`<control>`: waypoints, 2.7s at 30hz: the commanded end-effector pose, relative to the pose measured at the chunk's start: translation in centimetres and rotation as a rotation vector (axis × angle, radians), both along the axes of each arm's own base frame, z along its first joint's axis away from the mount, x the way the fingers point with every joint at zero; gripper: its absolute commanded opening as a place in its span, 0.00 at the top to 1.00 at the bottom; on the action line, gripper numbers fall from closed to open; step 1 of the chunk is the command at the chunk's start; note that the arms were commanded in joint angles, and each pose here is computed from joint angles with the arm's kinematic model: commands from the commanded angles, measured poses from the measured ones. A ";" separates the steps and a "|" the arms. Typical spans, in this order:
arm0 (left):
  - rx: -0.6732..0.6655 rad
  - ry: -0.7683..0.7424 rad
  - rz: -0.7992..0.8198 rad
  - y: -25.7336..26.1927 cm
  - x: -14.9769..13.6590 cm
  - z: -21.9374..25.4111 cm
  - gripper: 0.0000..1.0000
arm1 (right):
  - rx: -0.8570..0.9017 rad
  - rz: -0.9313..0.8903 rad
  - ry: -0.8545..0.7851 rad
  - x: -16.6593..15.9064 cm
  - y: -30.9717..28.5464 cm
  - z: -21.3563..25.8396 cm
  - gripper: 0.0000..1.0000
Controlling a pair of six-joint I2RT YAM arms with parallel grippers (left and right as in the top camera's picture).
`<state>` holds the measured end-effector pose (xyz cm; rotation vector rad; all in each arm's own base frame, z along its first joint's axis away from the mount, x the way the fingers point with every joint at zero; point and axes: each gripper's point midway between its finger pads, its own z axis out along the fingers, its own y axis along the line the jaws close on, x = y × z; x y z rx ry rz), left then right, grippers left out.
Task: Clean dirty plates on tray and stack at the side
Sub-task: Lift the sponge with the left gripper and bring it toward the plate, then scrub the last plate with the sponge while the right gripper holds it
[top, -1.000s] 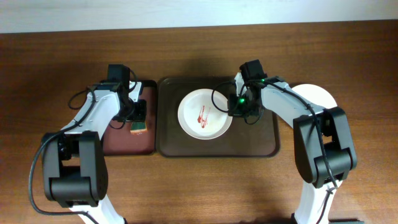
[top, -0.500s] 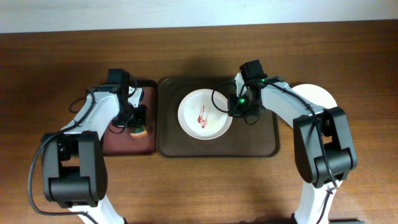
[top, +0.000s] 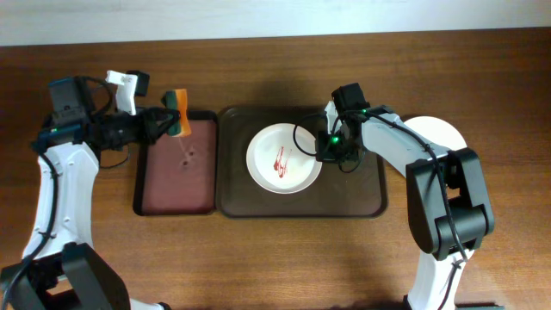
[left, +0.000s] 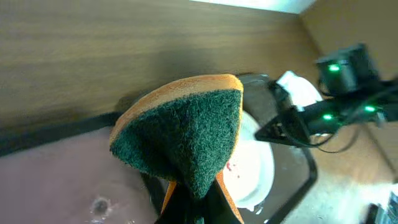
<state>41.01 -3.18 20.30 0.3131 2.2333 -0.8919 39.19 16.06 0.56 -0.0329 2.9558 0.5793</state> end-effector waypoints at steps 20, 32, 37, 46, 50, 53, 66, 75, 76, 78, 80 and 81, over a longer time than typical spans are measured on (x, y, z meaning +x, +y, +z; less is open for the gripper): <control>0.096 -0.365 -0.121 0.0 1.7 4.9 1.00 | -0.034 0.003 0.032 -0.7 -0.3 -1.2 0.96; 0.096 -0.365 -0.120 0.0 1.7 4.9 1.00 | -0.041 0.002 0.030 -0.7 -0.4 -1.3 0.96; 0.240 -0.168 0.085 3.2 2.5 1.3 1.00 | -0.040 0.002 0.030 -0.7 -0.4 -1.3 0.96; 0.468 0.236 0.214 4.1 -0.8 -7.3 1.00 | -0.041 0.002 0.031 -0.7 -0.4 -1.3 0.96; 0.493 0.455 0.260 2.0 -2.2 -12.1 1.00 | -0.040 0.002 0.031 -0.7 -0.4 -1.3 0.96; 0.569 0.570 0.327 2.4 -3.6 -14.2 1.00 | -0.042 0.002 0.036 -0.8 -0.4 -1.3 0.96; 0.263 0.423 -0.011 -15.6 -3.0 -11.8 1.00 | -0.057 0.075 0.060 -2.8 2.5 -1.4 0.96; 0.018 0.633 -0.133 -23.8 -5.1 -15.6 1.00 | -0.061 0.076 0.071 -3.0 2.4 -1.5 0.96; 0.014 0.656 -0.144 -24.0 -5.4 -16.4 1.00 | -0.061 0.076 0.071 -3.0 2.4 -1.5 0.96; 0.057 0.689 -0.114 -23.4 -5.6 -18.2 1.00 | -0.060 0.076 0.070 -3.0 2.4 -1.5 0.96; 0.277 0.675 0.029 -19.5 -5.2 -20.8 1.00 | -0.060 0.076 0.070 -3.0 2.4 -1.5 0.96; 0.325 0.666 0.063 -18.4 -4.9 -21.2 1.00 | -0.060 0.076 0.070 -3.0 2.4 -1.5 0.96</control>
